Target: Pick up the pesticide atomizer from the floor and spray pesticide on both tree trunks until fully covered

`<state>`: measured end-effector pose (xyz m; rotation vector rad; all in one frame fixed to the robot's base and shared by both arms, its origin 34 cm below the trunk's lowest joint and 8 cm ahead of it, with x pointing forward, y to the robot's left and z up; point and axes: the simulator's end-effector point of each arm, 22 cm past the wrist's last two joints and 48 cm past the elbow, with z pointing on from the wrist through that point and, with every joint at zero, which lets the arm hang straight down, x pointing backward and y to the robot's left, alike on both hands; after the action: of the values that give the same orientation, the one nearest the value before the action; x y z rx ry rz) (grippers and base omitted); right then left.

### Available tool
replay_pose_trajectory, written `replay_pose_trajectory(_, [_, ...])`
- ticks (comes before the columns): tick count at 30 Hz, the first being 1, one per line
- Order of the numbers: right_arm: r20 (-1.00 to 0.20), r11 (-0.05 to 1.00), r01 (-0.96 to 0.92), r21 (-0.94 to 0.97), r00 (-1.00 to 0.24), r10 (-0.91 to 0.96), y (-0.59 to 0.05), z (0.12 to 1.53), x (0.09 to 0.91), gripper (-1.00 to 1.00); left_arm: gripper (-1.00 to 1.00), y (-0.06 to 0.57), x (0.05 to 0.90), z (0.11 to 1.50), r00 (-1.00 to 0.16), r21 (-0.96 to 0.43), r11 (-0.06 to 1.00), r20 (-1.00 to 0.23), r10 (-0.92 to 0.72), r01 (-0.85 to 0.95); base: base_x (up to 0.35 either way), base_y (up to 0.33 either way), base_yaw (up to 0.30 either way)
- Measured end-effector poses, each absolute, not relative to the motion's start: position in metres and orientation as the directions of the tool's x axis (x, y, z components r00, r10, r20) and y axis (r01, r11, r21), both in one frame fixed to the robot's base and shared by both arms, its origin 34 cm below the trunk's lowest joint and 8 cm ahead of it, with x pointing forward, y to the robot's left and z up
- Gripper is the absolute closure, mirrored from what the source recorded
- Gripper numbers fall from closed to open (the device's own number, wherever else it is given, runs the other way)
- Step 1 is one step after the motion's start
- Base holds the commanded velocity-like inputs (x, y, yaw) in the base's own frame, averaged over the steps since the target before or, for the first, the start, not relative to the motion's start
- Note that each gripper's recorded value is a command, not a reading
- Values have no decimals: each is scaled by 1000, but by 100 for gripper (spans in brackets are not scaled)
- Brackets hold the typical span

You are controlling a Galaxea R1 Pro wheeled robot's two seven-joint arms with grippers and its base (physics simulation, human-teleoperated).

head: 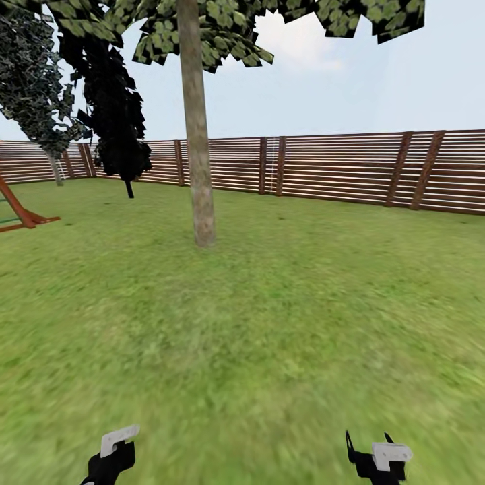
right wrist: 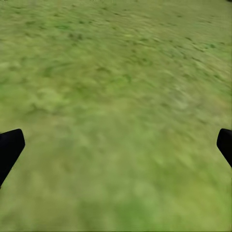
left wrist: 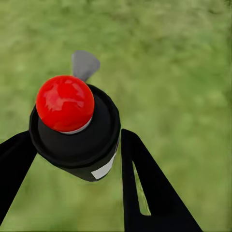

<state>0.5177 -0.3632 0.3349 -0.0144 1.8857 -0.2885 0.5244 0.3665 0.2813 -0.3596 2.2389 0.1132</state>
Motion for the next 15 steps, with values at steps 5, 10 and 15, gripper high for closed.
replay_pose_trajectory(5, [-931, 969, 133, -206, -331, -153, -363, 335, 518, -100, 100, 366, 524, 281, -603, -40, 955, -767, -219, -295, 331, 0, 0])
replay_pose_trajectory(10, [-931, 969, 133, -206, -330, -153, -363, 335, 518, -100, 100, 367, 524, 281, -603, -40, 955, -767, -219, -295, 331, 0, 0])
replay_pose_trajectory(15, [-932, 969, 133, -206, -330, -153, -363, 335, 518, -100, 100, 366, 524, 281, -603, -41, 955, -767, -219, -294, 331, 0, 0])
